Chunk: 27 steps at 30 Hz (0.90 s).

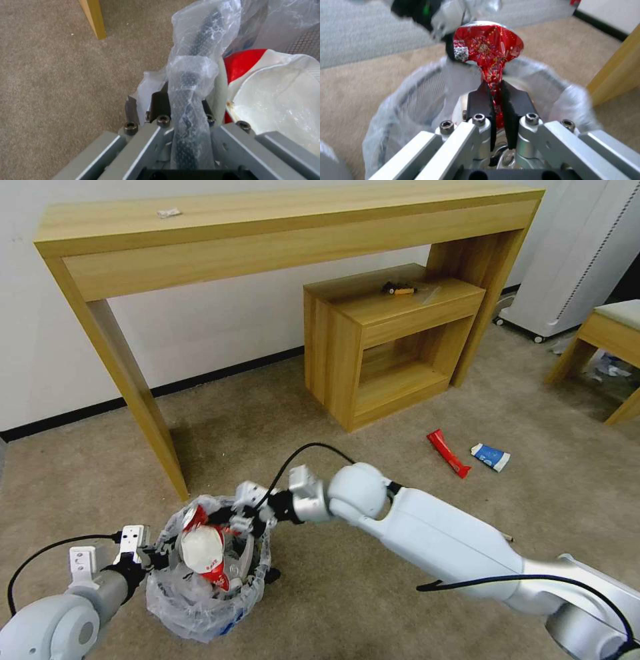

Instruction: Pick up the trash bin and place the garbage on the floor into it.

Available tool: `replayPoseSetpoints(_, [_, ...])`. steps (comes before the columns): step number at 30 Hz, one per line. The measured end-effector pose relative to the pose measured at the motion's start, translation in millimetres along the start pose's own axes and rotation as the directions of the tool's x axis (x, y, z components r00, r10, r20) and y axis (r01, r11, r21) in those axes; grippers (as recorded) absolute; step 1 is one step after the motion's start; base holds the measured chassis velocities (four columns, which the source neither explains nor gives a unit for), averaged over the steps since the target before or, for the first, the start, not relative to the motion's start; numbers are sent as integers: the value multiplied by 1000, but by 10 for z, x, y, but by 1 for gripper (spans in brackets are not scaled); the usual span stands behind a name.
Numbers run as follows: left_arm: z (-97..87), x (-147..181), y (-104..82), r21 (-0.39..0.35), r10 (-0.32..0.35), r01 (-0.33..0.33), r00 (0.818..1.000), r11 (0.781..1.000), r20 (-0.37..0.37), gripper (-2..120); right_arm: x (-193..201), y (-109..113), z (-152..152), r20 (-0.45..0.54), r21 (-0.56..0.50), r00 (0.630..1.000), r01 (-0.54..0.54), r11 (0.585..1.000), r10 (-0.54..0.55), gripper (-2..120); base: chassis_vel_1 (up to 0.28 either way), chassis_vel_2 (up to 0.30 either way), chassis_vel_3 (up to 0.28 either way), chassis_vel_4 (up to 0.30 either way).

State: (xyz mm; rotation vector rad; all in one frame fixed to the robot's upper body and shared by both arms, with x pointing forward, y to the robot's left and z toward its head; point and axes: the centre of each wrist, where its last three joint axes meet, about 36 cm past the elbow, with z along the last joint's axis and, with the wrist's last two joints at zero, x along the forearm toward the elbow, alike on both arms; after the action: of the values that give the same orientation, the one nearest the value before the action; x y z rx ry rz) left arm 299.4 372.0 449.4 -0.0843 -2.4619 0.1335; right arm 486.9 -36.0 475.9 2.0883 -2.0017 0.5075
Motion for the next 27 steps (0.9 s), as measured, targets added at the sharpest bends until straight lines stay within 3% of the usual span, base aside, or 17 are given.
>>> replayPoseSetpoints(2, [-3, 3, -3, 0, 0, 0, 1000, 1000, 1, 0, -47, -7, 46, -23, -1, 1000, 16, 1000, -16, 7, 0, 0, 0, 0])
replayPoseSetpoints(3, [-3, 4, -6, 0, 0, 0, 1000, 1000, 2, 0, -79, -17, 80, -36, 1, 999, 15, 1000, -15, 17, 0, 0, 0, 0])
replayPoseSetpoints(6, [-3, 5, -7, 1, 0, 0, 1000, 1000, 2, 0, -84, -19, 83, -37, 1, 999, 15, 1000, -15, 18, 0, 0, 0, 0])
replayPoseSetpoints(7, [-3, 6, -10, 1, 1, -1, 1000, 1000, 3, 0, -104, -26, 90, -40, 1, 999, 12, 1000, -12, 30, 0, 0, 0, 0])
replayPoseSetpoints(12, [-3, 8, -15, 2, 2, -2, 1000, 1000, 4, 0, -127, -34, 98, -40, -3, 999, 4, 1000, -4, 45, 0, 0, 0, 0])
replayPoseSetpoints(15, [-4, 8, -21, 3, 2, -2, 1000, 1000, 5, 0, -143, -44, 109, -39, -8, 999, -5, 1000, 5, 64, 0, 0, 0, 0])
replayPoseSetpoints(21, [-20, 13, -37, 0, 5, -5, 1000, 1000, 11, 0, -131, -31, 126, -34, -21, 999, -26, 999, 25, 84, 0, 0, 0, 0])
replayPoseSetpoints(23, [-17, 18, -39, 0, 6, -6, 1000, 1000, 10, 0, -126, -13, 140, -24, -34, 998, -61, 998, 61, 93, 0, 0, 0, 0])
replayPoseSetpoints(27, [-12, 22, -34, 2, 4, -4, 1000, 1000, 9, 0, -35, 20, 98, 4, -72, 986, -164, 984, 165, 100, 0, 0, 0, 0])
